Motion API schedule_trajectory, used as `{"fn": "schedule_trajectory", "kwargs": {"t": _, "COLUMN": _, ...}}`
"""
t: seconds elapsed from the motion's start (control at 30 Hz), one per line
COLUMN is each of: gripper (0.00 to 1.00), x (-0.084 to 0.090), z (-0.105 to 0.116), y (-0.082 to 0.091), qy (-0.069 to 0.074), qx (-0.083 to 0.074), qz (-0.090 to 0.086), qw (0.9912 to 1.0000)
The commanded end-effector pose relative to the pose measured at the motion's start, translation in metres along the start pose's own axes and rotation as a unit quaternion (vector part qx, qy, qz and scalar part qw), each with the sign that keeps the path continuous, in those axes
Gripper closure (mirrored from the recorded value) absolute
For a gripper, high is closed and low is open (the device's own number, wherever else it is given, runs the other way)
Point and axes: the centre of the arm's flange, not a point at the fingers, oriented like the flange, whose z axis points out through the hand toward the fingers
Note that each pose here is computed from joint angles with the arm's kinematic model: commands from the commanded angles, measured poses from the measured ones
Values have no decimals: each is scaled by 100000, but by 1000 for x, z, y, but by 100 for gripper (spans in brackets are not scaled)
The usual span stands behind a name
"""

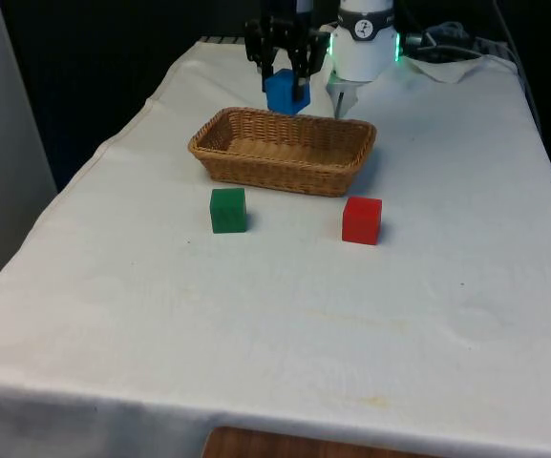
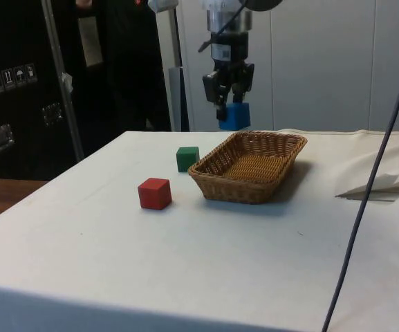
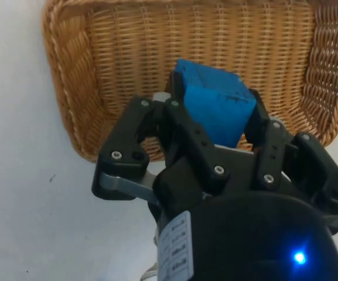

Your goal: Pick up the blue cube and place it into the basket.

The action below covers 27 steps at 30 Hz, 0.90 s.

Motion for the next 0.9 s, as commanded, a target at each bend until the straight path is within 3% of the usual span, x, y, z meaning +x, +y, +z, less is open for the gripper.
{"fn": "schedule_trajectory", "kwargs": {"t": 0.0, "gripper": 97, "x": -3, "z": 5, "y": 5, "qy": 578, "qx": 59, "qz": -224, "qw": 99998}}
{"fn": "schedule_trajectory", "kwargs": {"t": 0.03, "gripper": 97, "x": -2, "z": 2, "y": 2, "qy": -21, "qx": 25, "qz": -81, "qw": 100000}}
{"fn": "schedule_trajectory", "kwargs": {"t": 0.07, "gripper": 97, "x": -4, "z": 7, "y": 6, "qy": 606, "qx": 97, "qz": -256, "qw": 99998}}
{"fn": "schedule_trajectory", "kwargs": {"t": 0.3, "gripper": 97, "x": -17, "z": 30, "y": 15, "qy": 618, "qx": 96, "qz": -693, "qw": 99996}}
{"fn": "schedule_trajectory", "kwargs": {"t": 0.33, "gripper": 97, "x": -17, "z": 28, "y": 15, "qy": 63, "qx": 216, "qz": -558, "qw": 99998}}
{"fn": "schedule_trajectory", "kwargs": {"t": 0.37, "gripper": 97, "x": -18, "z": 33, "y": 16, "qy": 585, "qx": 28, "qz": -718, "qw": 99996}}
{"fn": "schedule_trajectory", "kwargs": {"t": 0.63, "gripper": 97, "x": -23, "z": 56, "y": 17, "qy": 748, "qx": -423, "qz": -738, "qw": 99994}}
{"fn": "schedule_trajectory", "kwargs": {"t": 0.67, "gripper": 97, "x": -24, "z": 55, "y": 15, "qy": 54, "qx": -128, "qz": -786, "qw": 99997}}
{"fn": "schedule_trajectory", "kwargs": {"t": 0.7, "gripper": 97, "x": -24, "z": 61, "y": 17, "qy": 790, "qx": -536, "qz": -712, "qw": 99993}}
{"fn": "schedule_trajectory", "kwargs": {"t": 0.87, "gripper": 97, "x": -25, "z": 74, "y": 18, "qy": 989, "qx": -793, "qz": -752, "qw": 99989}}
